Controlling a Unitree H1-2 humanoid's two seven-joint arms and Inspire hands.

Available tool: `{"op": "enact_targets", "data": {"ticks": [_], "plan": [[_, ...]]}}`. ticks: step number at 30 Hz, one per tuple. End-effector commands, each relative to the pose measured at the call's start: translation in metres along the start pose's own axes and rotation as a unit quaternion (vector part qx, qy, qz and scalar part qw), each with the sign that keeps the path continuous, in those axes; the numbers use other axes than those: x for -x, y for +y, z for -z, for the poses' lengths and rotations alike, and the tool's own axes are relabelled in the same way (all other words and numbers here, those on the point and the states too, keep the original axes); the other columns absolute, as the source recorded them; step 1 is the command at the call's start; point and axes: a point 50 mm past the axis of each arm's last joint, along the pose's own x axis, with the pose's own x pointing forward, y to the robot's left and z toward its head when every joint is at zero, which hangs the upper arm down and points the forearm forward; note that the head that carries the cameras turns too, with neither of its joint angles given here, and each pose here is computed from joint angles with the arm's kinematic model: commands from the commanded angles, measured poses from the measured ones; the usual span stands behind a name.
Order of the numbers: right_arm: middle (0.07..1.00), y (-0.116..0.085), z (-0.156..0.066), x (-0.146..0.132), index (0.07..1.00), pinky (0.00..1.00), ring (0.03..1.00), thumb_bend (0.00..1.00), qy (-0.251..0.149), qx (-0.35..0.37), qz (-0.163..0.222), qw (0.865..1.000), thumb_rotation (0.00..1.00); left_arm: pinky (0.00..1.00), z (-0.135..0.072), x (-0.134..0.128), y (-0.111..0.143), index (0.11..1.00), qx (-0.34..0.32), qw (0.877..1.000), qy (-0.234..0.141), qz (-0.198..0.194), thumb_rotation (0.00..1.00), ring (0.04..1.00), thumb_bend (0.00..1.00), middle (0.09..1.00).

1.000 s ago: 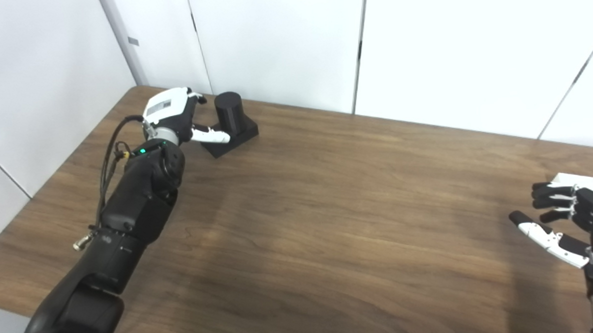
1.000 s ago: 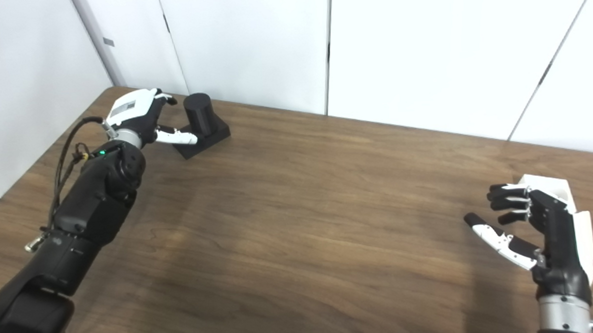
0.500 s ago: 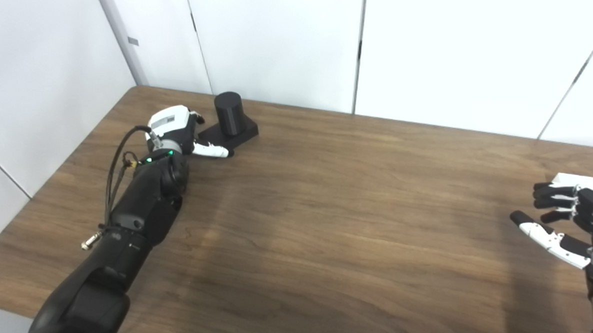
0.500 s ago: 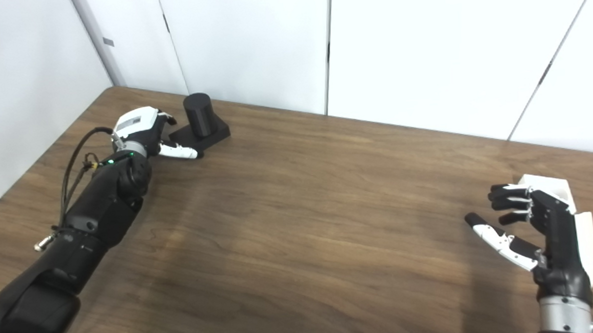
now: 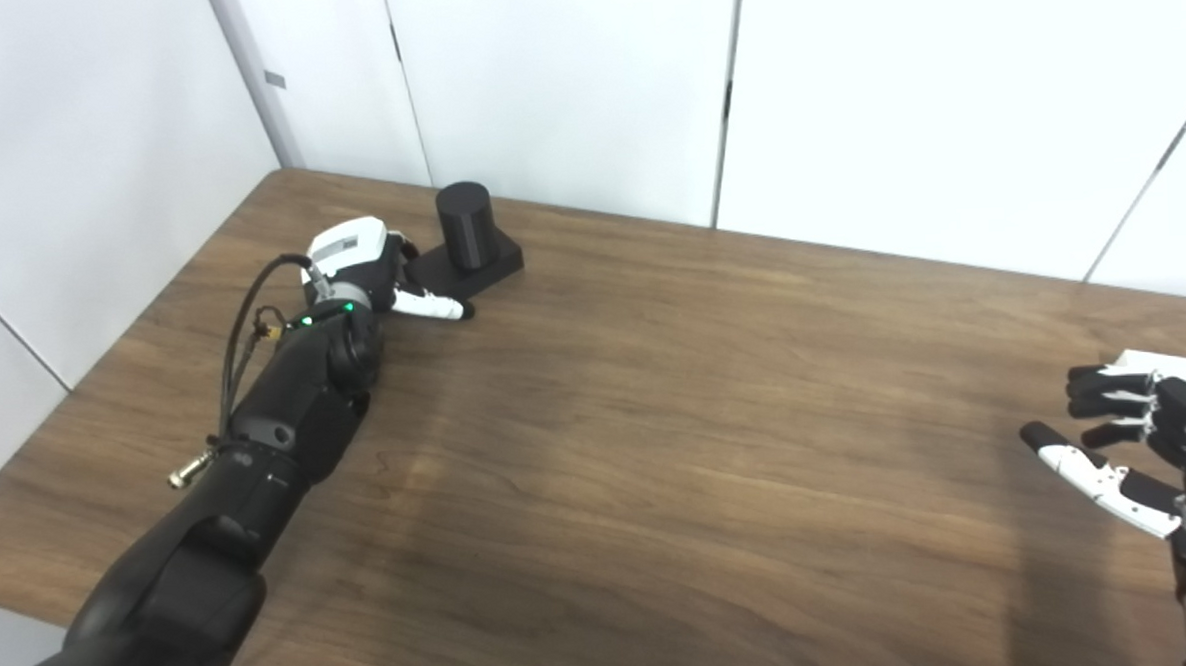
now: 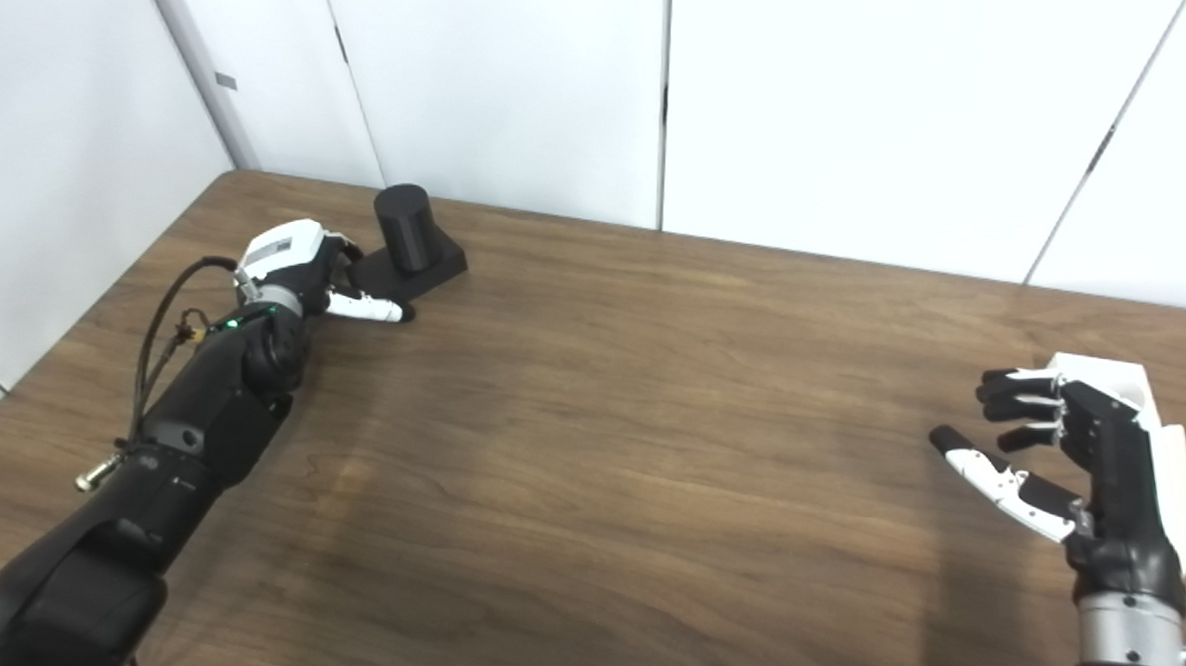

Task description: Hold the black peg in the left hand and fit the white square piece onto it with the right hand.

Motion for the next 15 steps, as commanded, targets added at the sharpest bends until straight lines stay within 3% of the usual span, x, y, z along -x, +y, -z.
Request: {"op": "enact_targets", "data": {"ticks": [1, 7, 13, 14, 15], "plan": [[0.645, -0.0059, -0.0155, -0.0044, 0.491, 0.45, 0.573, 0.50, -0.038, 0.003, 0.014, 0.999, 0.11, 0.91, -0.0094, -0.0080, 0.0248, 0.781, -0.005, 1.000, -0.017, -0.022, 0.42, 0.985, 0.89, 0.953], [0.638, -0.0074, -0.0151, -0.0051, 0.491, 0.45, 0.575, 0.50, -0.041, 0.003, 0.016, 0.999, 0.11, 0.88, -0.0112, -0.0069, 0.0210, 0.700, 0.001, 1.000, -0.025, -0.014, 0.38, 0.976, 0.84, 0.931], [0.637, -0.0081, -0.0143, -0.0058, 0.491, 0.44, 0.573, 0.50, -0.040, 0.000, 0.016, 0.999, 0.11, 0.81, -0.0109, -0.0042, 0.0180, 0.595, 0.010, 0.999, -0.039, -0.010, 0.28, 0.943, 0.79, 0.892], [0.636, -0.0082, -0.0141, -0.0058, 0.491, 0.44, 0.572, 0.50, -0.042, 0.001, 0.015, 0.999, 0.11, 0.81, -0.0106, -0.0036, 0.0172, 0.578, 0.009, 0.999, -0.042, -0.008, 0.25, 0.941, 0.77, 0.887], [0.636, -0.0084, -0.0137, -0.0058, 0.491, 0.44, 0.571, 0.50, -0.041, 0.003, 0.016, 0.999, 0.11, 0.81, -0.0108, -0.0026, 0.0167, 0.536, 0.008, 0.999, -0.045, -0.006, 0.17, 0.940, 0.65, 0.885]]}}
